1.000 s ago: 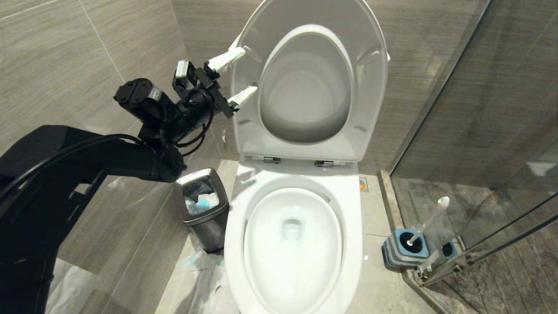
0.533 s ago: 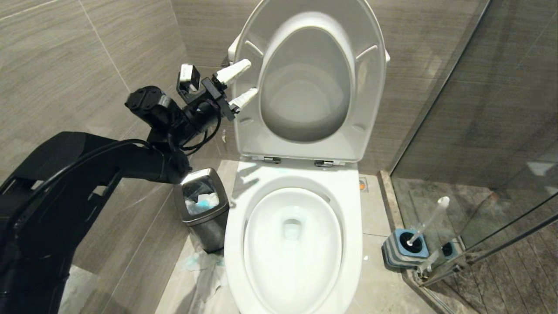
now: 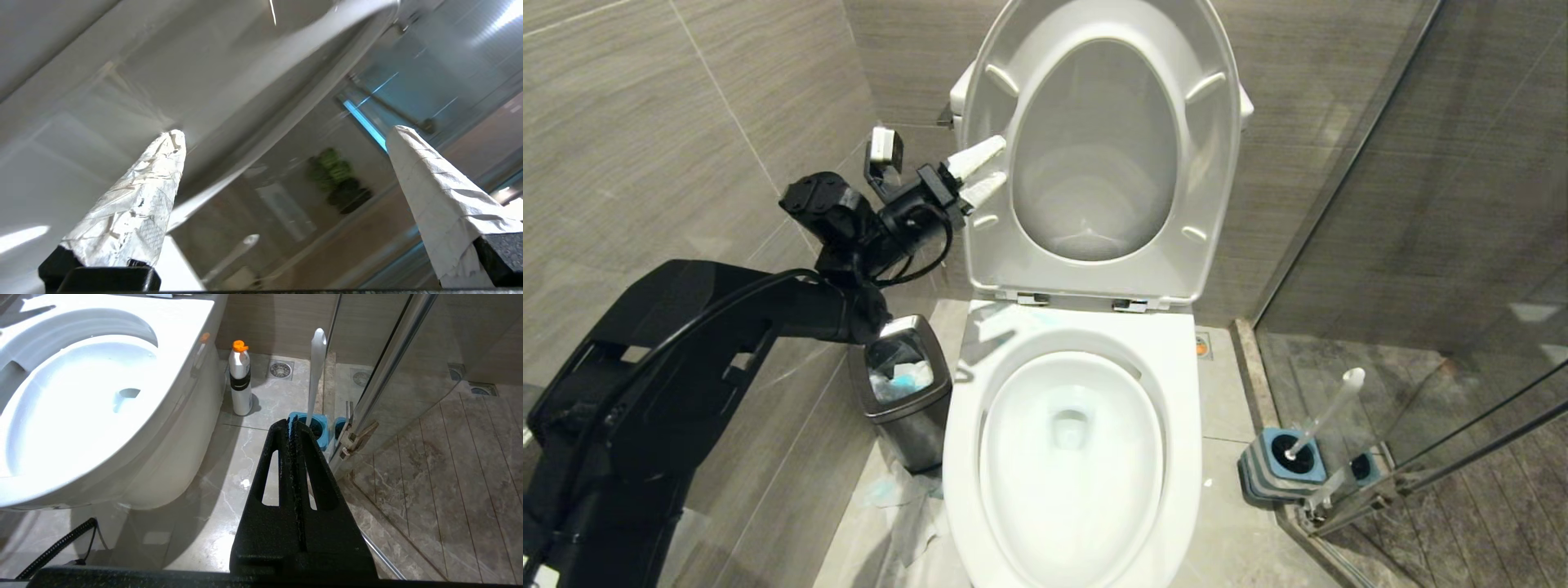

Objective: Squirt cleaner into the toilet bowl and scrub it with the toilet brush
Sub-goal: Use the left hand to lift the toilet lid slightly

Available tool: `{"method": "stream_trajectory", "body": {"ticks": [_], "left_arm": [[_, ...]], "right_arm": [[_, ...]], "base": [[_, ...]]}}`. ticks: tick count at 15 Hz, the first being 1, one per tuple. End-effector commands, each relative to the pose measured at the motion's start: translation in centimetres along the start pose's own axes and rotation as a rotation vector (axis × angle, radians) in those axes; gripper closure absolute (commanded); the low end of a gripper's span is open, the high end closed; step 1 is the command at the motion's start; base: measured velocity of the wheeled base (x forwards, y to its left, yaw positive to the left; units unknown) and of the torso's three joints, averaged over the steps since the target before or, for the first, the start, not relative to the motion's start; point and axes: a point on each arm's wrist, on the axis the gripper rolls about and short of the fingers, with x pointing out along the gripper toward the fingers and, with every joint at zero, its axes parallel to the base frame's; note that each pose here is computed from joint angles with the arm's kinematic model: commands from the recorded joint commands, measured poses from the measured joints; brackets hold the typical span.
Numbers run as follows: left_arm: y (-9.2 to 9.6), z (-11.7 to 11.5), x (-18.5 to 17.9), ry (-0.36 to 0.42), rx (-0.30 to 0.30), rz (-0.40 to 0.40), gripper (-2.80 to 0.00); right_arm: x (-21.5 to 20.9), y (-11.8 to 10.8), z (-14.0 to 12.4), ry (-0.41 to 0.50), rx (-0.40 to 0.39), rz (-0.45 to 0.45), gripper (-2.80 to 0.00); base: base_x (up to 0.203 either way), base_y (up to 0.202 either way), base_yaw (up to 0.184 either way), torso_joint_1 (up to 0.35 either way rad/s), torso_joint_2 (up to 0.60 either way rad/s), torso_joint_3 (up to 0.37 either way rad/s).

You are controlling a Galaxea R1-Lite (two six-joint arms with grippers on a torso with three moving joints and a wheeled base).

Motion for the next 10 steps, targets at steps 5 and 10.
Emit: {"method": "stream_trajectory", "body": {"ticks": [5, 10], "left_arm": [[-1.1, 1.4, -0.1, 0.012, 0.176, -0.025, -2.8], [-2.0, 2.5, -0.5, 0.001, 0.193, -0.022, -2.8]], "right_arm": [[0.0, 0.0, -0.1, 0.004, 0.0, 0.0, 0.0], [0.0, 0.0, 0.0, 0.001, 0.0, 0.0, 0.0]], "base": [[0.0, 0.0, 0.0, 0.0, 0.0, 0.0], [0.0, 0.0, 0.0, 0.0, 0.0, 0.0]]}}
